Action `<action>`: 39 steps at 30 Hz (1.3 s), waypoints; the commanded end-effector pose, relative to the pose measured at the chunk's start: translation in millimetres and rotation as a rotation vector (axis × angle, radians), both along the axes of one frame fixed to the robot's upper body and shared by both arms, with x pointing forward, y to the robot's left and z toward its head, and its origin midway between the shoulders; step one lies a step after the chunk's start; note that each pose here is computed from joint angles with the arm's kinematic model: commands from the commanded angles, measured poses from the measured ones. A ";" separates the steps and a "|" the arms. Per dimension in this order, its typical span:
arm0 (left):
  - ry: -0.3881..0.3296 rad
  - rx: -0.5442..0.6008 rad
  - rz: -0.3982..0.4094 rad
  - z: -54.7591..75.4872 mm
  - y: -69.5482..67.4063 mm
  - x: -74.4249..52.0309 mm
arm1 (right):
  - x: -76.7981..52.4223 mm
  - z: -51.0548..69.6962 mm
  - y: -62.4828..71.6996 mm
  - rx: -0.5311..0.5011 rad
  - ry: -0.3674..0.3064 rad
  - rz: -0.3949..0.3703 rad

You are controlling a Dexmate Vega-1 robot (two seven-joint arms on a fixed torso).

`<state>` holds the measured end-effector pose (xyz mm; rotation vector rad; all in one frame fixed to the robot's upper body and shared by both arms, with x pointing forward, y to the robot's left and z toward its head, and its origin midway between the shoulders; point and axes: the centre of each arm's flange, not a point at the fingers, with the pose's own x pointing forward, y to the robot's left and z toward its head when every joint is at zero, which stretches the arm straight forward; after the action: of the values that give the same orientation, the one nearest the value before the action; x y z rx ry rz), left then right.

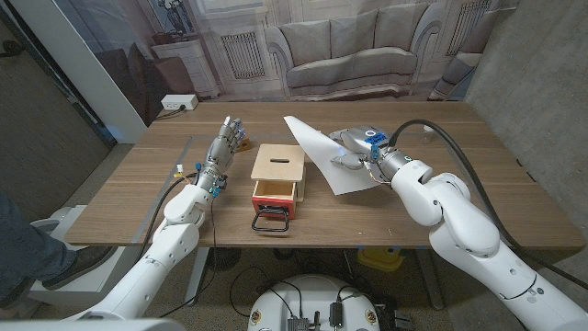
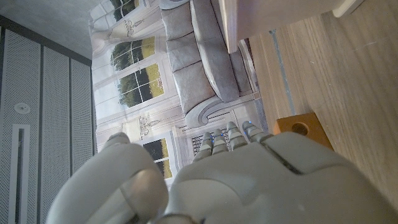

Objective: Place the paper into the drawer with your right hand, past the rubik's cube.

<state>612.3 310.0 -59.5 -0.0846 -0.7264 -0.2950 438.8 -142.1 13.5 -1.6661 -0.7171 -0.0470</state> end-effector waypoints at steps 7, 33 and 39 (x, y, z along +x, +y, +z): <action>-0.003 -0.001 0.016 0.4 7.4 -6.7 | -7.7 11.8 16.7 -0.042 -0.002 0.077; 0.009 -0.002 0.019 -0.2 2.7 -3.7 | -0.9 26.8 37.6 -0.147 0.002 0.164; 0.008 -0.003 0.021 -0.6 2.5 -4.7 | -0.3 28.6 43.4 -0.169 -0.022 0.190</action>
<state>607.2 313.9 -59.5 -0.0830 -0.7256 -0.2751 437.0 -109.1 38.4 -1.7244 -0.8519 0.1019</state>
